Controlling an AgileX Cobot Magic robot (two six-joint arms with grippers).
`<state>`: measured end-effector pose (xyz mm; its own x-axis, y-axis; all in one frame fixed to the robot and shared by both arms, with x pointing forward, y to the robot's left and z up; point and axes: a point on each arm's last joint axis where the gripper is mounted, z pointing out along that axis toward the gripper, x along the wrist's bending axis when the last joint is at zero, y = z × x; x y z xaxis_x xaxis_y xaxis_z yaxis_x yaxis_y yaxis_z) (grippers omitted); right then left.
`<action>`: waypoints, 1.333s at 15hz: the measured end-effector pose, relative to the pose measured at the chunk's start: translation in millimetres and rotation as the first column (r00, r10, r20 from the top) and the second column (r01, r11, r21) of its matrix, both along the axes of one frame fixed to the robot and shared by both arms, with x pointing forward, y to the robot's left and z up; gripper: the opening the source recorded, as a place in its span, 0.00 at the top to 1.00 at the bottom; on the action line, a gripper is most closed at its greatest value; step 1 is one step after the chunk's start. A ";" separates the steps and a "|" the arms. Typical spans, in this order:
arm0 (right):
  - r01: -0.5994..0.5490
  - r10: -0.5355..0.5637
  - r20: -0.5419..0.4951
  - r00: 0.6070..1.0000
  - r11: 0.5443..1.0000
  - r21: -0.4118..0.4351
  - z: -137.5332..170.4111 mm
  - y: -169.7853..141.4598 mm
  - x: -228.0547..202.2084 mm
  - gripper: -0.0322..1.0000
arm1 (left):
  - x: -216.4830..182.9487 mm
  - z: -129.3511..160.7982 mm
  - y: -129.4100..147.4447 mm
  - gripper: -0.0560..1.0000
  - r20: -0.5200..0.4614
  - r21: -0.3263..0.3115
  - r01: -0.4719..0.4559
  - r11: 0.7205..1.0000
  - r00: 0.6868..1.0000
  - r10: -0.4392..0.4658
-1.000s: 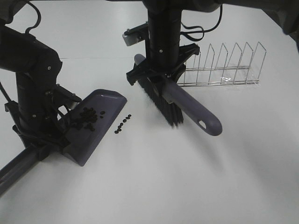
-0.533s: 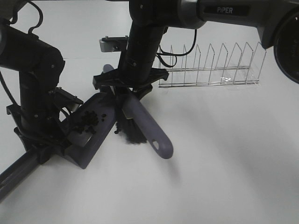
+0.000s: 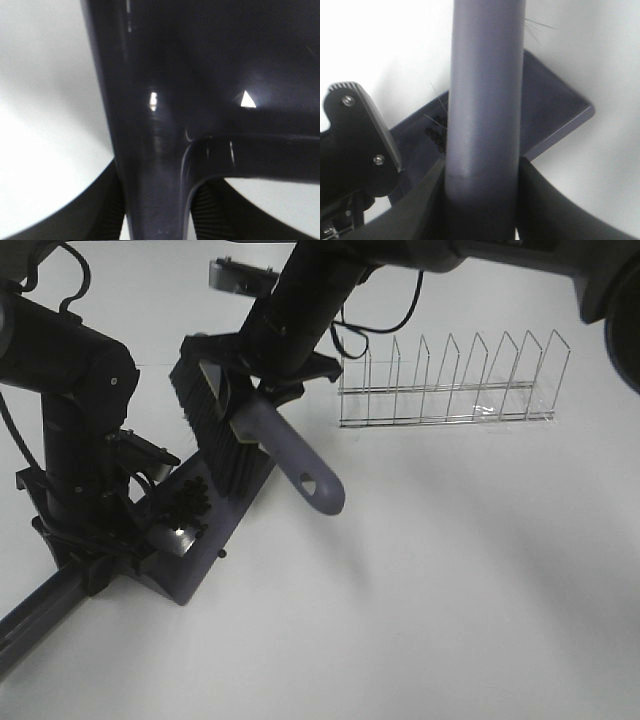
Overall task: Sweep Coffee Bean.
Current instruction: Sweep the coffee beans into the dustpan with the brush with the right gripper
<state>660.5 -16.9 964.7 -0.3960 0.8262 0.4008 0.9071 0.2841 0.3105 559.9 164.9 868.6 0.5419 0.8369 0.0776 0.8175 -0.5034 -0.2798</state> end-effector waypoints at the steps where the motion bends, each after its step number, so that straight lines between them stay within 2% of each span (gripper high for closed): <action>1: 0.011 -0.011 0.028 1.000 1.000 0.011 18.0 -9.4 3.0 0.66 | 0.0 0.0 0.0 0.62 0.000 0.000 0.000 1.000 1.000 0.000; 3: 0.013 -0.011 0.064 0.998 1.000 -0.027 39.3 -27.5 5.3 0.66 | -0.1 0.1 0.2 0.62 -0.001 0.002 0.001 1.000 1.000 -0.001; 4: -0.003 0.009 0.063 0.998 0.994 -0.105 43.4 -39.8 4.4 0.66 | -0.1 0.2 0.8 0.62 -0.002 0.008 0.005 1.000 1.000 -0.005; 5: -0.029 0.037 0.037 0.999 0.977 -0.211 40.9 -49.0 1.3 0.66 | 0.0 0.3 2.6 0.62 -0.005 0.026 0.019 0.999 1.000 -0.019; 6: -0.039 0.044 0.011 0.999 0.965 -0.259 38.0 -53.3 -0.8 0.66 | 0.0 0.1 5.6 0.62 -0.011 0.061 0.027 0.998 1.000 -0.027; 8: -0.033 0.030 -0.014 0.999 0.959 -0.283 32.8 -56.5 -6.2 0.66 | -0.5 -0.2 8.7 0.62 -0.013 0.103 0.006 0.995 1.000 -0.004; 10: -0.031 0.017 -0.041 0.999 0.933 -0.359 22.5 -58.9 -23.0 0.66 | -1.5 0.0 8.6 0.62 -0.020 0.106 -0.009 0.994 1.000 0.011; 11: -0.032 0.016 -0.042 0.999 0.910 -0.413 7.9 -53.3 -38.7 0.67 | -1.8 -0.1 8.1 0.62 -0.021 0.101 -0.014 0.995 1.000 0.016; 12: -0.035 0.023 -0.032 0.999 0.902 -0.431 -4.2 -44.4 -48.8 0.67 | -1.4 -0.3 7.7 0.62 -0.017 0.096 -0.014 0.995 1.000 0.016; 16: 0.027 -0.022 0.019 1.000 0.942 -0.334 -30.1 -12.9 -58.7 0.67 | -0.8 -0.7 7.0 0.62 -0.010 0.087 -0.014 0.996 1.000 0.015; 20: 0.121 -0.120 0.017 0.993 0.979 -0.163 -48.8 4.3 -50.2 0.67 | -1.0 -1.2 4.2 0.62 -0.010 0.056 -0.023 0.998 1.000 0.024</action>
<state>610.3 -12.6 915.8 -0.2921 0.9220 0.2541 0.9357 0.2206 0.2753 558.9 169.1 867.4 0.5233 0.8438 0.1187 0.8257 -0.4677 -0.3154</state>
